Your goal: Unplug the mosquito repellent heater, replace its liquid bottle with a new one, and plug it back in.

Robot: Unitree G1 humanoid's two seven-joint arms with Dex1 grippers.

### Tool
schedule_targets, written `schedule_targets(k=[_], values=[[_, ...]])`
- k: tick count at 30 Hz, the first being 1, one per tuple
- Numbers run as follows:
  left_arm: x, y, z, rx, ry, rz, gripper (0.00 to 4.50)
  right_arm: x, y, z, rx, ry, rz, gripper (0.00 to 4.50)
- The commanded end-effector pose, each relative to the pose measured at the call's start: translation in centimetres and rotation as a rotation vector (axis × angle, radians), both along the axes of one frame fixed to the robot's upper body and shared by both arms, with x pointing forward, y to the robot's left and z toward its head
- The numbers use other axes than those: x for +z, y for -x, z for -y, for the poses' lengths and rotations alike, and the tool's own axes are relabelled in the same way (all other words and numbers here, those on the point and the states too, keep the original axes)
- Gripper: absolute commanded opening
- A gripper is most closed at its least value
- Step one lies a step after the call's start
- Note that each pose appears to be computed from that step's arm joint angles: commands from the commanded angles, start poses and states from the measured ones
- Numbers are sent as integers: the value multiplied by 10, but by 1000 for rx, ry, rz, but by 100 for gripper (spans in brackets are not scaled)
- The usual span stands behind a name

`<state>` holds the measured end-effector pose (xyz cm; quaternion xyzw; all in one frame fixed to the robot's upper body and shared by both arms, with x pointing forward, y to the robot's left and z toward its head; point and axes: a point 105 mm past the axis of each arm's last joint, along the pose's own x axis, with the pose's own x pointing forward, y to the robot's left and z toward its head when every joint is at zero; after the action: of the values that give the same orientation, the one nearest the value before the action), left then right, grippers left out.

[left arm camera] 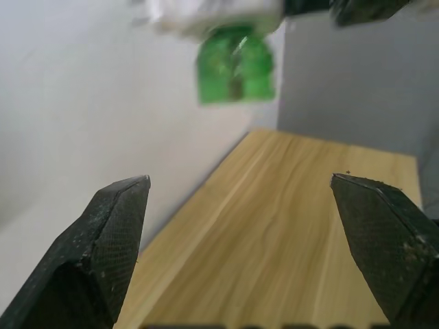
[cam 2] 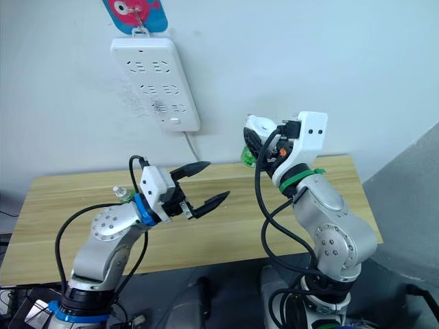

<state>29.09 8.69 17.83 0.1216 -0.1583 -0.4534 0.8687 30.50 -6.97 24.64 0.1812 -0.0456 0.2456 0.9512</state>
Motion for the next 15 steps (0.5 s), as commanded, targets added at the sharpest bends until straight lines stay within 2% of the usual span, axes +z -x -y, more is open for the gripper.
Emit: schedule_targets(k=[1,7,15], values=[[15,-8,14,29,78,98,450,18,7,-9,45,-168,7,296],[26,-14,26,14,150,141,450,23,7,-9,58,-218,-16,296],[27,-8,39,-27,198,136,450,29,11,-14,114,-333,-62,296]])
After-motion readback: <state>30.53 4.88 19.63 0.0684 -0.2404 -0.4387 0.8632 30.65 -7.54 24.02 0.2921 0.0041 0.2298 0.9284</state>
